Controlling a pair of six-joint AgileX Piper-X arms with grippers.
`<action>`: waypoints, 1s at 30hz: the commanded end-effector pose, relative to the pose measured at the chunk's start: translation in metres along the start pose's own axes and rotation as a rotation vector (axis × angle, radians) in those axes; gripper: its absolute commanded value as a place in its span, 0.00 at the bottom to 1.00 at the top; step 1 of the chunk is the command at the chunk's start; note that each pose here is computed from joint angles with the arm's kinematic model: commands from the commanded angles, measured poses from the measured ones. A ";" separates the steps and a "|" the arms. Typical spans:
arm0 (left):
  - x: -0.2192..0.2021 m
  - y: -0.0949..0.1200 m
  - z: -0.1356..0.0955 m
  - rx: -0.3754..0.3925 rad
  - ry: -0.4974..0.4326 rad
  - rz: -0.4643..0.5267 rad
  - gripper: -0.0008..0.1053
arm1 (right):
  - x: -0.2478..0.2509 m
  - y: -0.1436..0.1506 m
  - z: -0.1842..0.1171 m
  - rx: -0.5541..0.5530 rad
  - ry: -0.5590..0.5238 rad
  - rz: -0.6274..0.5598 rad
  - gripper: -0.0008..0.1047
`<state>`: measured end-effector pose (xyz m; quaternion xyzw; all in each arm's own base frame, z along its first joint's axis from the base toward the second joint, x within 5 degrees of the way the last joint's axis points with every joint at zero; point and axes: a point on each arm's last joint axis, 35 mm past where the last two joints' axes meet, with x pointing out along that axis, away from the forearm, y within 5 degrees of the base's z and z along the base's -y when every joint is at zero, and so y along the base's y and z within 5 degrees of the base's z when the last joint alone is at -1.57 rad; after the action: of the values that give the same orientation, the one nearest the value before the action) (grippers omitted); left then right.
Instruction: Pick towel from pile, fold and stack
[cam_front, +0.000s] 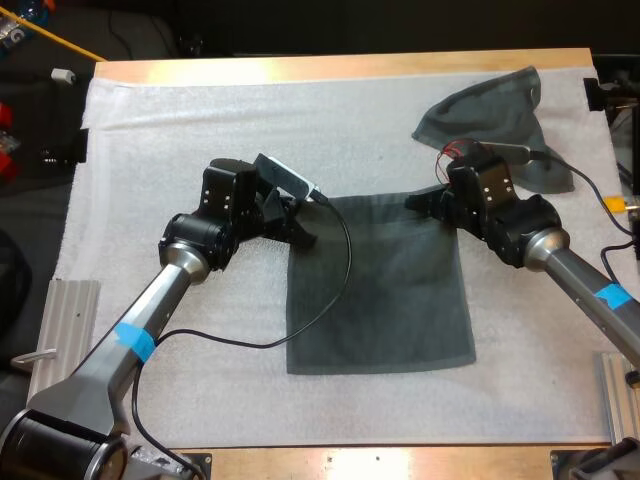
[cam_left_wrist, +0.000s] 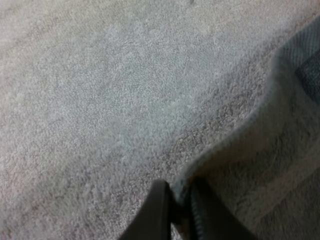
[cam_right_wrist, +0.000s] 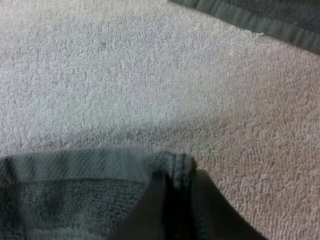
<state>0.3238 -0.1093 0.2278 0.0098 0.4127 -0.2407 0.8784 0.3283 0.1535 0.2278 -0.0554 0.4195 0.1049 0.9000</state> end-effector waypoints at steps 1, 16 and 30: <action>-0.003 0.000 0.004 -0.022 -0.009 0.002 0.13 | -0.002 -0.002 0.004 0.010 -0.026 -0.007 0.13; -0.062 -0.014 0.027 -0.054 0.022 0.003 0.56 | -0.062 -0.009 0.011 0.008 -0.048 -0.003 0.56; -0.196 -0.048 -0.003 -0.106 -0.064 -0.033 0.56 | -0.169 -0.027 -0.024 -0.008 0.075 0.070 0.56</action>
<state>0.1977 -0.0710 0.3752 -0.0445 0.3950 -0.2334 0.8874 0.2140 0.1009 0.3395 -0.0485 0.4497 0.1322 0.8820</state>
